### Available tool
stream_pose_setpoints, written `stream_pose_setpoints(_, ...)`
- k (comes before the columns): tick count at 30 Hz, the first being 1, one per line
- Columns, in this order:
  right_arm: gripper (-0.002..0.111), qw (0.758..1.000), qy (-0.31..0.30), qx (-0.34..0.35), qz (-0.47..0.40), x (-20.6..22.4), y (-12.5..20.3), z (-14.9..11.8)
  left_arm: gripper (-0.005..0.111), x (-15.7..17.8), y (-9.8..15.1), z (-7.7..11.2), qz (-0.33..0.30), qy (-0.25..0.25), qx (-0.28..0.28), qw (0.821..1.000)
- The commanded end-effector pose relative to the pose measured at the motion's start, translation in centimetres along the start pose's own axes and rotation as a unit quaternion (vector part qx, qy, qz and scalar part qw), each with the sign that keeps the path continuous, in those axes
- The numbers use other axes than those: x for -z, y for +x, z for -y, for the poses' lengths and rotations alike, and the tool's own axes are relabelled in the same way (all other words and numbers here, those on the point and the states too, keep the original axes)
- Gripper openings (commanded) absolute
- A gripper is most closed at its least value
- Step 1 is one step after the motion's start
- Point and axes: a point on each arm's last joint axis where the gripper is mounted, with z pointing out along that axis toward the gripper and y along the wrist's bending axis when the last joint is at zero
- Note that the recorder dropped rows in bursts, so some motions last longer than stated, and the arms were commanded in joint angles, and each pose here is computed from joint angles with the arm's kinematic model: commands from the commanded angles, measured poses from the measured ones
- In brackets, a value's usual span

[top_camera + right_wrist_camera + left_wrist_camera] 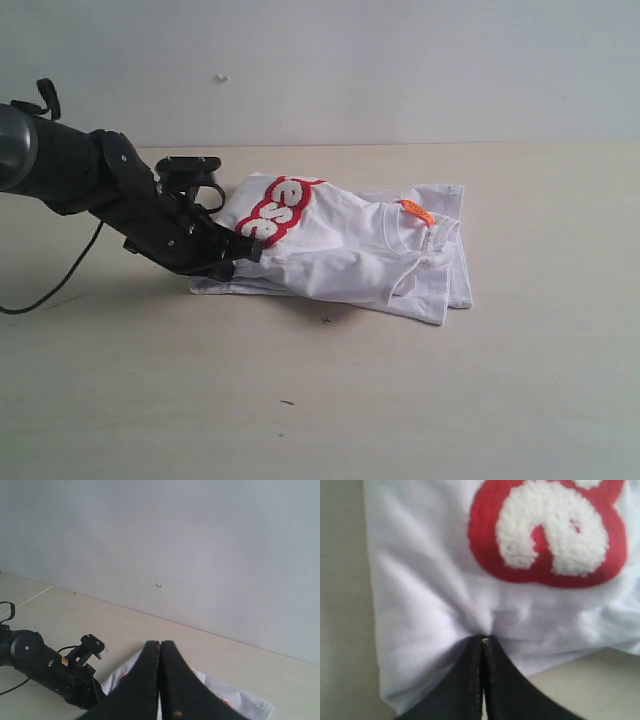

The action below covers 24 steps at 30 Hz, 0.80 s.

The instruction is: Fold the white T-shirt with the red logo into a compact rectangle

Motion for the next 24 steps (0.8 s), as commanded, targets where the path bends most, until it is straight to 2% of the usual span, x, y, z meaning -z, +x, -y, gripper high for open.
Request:
stream_pose_setpoints(1, 0.0, 1.0, 0.005, 0.016, 0.009, 0.4, -0.1, 0.1, 0.0, 1.9, -0.4, 2.0, 0.02, 0.01, -0.025, 0.999)
stream_pose_setpoints(7, 0.0, 0.998, 0.001, 0.018, 0.057, 3.3, -1.1, -0.1, 0.0, 10.7, -1.7, 4.3, 0.143, 0.015, -0.047, 0.989)
stream_pose_setpoints(10, 0.0, 0.997, 0.0, 0.019, 0.078, 4.8, -1.5, -0.1, 0.0, 16.3, -1.8, 5.3, 0.211, 0.021, -0.06, 0.976)
stream_pose_setpoints(11, 0.0, 0.996, -0.001, 0.019, 0.085, 5.3, -1.6, -0.1, 0.0, 19.3, -1.6, 5.8, 0.249, 0.022, -0.069, 0.966)
stream_pose_setpoints(12, 0.0, 0.996, -0.001, 0.019, 0.089, 5.6, -1.6, -0.1, 0.0, 20.5, -1.4, 5.9, 0.265, 0.021, -0.074, 0.961)
stream_pose_setpoints(13, 0.0, 0.995, -0.002, 0.019, 0.097, 6.2, -1.7, -0.2, 0.0, 23.0, -0.9, 6.3, 0.299, 0.023, -0.079, 0.951)
stream_pose_setpoints(17, 0.0, 0.992, -0.005, 0.019, 0.127, 8.5, -1.5, -0.2, 0.0, 29.5, 1.8, 6.9, 0.402, 0.025, -0.08, 0.912)
stream_pose_setpoints(20, 0.0, 0.987, -0.007, 0.02, 0.157, 10.8, -1.0, -0.2, 0.0, 34.2, 5.2, 6.8, 0.487, 0.024, -0.075, 0.87)
stream_pose_setpoints(24, 0.0, 0.978, -0.013, 0.017, 0.207, 14.1, -0.1, -0.2, 0.0, 37.5, 9.5, 6.3, 0.562, 0.021, -0.072, 0.824)
